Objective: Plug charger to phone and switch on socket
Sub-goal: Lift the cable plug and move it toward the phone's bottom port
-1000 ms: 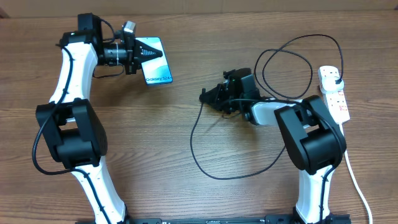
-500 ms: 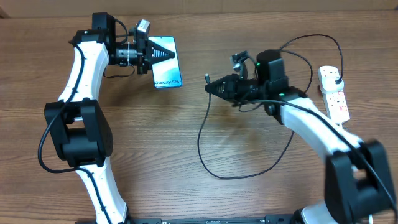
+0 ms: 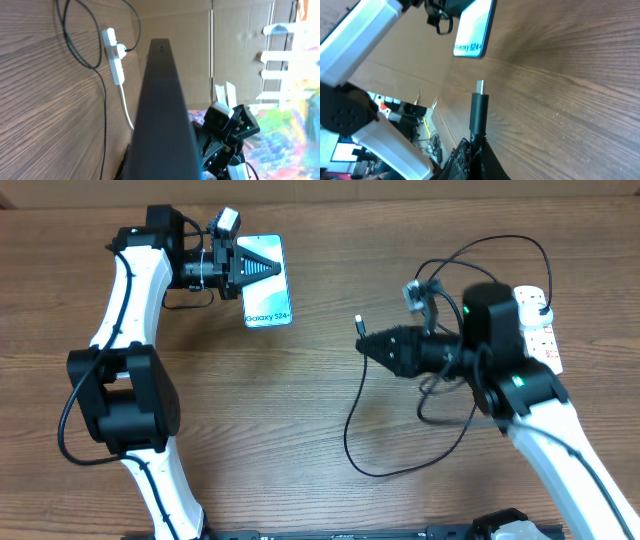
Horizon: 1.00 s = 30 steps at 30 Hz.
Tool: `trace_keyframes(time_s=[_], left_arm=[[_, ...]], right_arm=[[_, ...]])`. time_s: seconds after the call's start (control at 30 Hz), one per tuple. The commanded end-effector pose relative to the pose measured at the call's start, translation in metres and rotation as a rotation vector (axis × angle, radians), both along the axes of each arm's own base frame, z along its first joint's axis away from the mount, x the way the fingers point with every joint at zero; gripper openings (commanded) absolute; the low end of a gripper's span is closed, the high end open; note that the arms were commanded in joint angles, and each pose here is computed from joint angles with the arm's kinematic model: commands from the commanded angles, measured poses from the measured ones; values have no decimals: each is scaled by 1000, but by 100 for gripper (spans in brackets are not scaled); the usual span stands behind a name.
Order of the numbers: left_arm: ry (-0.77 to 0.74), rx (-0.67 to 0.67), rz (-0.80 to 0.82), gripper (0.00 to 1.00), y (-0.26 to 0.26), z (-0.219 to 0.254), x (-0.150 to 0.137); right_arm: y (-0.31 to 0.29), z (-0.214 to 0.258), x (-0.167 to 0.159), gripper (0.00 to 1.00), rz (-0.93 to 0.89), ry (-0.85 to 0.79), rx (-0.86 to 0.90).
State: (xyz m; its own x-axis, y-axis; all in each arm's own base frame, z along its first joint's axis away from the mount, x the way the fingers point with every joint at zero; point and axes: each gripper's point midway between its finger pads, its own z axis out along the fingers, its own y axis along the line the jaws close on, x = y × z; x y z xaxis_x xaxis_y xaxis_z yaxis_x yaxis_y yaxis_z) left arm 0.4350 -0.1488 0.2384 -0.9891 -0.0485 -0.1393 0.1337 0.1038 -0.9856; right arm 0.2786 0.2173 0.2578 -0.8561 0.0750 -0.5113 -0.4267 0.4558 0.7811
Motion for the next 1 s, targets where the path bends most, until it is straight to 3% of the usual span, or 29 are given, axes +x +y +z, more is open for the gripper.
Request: trace_keyframes(time_s=[0.0, 0.33, 0.47, 0.97], left_arm=[[-158, -57, -42, 4, -13, 57, -24], [-100, -106, -132, 4, -48, 79, -50], [22, -105, -152, 5, -57, 79, -55], [63, -102, -156, 4, -61, 88, -34]], right_arm=[[-3, -4, -23, 4, 1, 22, 32], [37, -2, -48, 4, -53, 22, 43], [63, 16, -52, 4, -27, 5, 128], [77, 25, -27, 4, -137, -36, 183]])
